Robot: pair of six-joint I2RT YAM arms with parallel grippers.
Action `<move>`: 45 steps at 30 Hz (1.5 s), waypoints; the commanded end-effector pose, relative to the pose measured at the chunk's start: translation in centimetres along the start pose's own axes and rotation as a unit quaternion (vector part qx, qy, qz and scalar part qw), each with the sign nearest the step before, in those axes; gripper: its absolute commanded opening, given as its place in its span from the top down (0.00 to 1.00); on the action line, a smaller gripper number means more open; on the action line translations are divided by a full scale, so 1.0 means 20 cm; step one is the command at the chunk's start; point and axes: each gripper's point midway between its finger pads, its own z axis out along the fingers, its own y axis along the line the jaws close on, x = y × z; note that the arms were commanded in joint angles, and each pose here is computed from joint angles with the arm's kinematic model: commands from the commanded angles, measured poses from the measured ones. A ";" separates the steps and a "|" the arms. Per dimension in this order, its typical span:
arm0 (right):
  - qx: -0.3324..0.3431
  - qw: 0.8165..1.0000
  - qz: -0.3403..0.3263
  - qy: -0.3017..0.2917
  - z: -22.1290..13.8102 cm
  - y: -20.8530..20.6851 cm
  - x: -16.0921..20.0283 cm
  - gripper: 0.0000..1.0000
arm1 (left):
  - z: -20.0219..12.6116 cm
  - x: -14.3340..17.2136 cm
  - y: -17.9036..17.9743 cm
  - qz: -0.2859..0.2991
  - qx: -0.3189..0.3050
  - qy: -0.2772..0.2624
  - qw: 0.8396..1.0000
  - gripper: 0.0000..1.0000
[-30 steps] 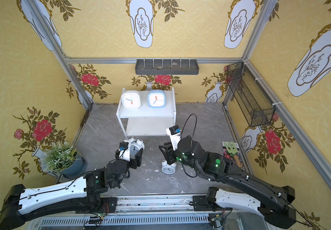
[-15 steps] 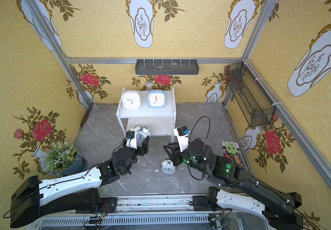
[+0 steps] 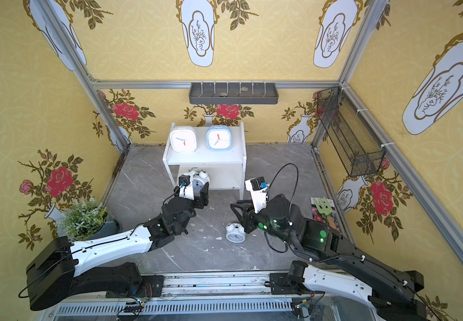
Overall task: Place the alarm clocks on the shelf by style
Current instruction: Place the alarm on the shelf.
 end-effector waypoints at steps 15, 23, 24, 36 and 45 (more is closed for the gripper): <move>-0.040 0.999 0.005 -0.015 -0.07 0.04 0.01 0.68 | 0.11 -0.09 0.06 -0.016 -0.028 -0.038 0.999 0.52; -0.042 0.999 0.006 -0.016 -0.07 0.03 0.02 0.69 | 0.15 -0.05 0.09 -0.004 -0.035 -0.021 0.999 0.51; -0.043 0.999 0.006 -0.015 -0.07 0.04 0.02 0.69 | 0.15 -0.05 0.09 -0.005 -0.034 -0.018 0.999 0.51; -0.051 0.998 0.013 -0.018 -0.08 0.04 0.03 0.69 | 0.15 0.00 0.14 -0.020 -0.049 0.002 0.999 0.50; -0.051 0.999 0.007 -0.015 -0.08 0.04 0.03 0.69 | 0.18 0.03 0.17 -0.014 -0.062 0.004 0.998 0.50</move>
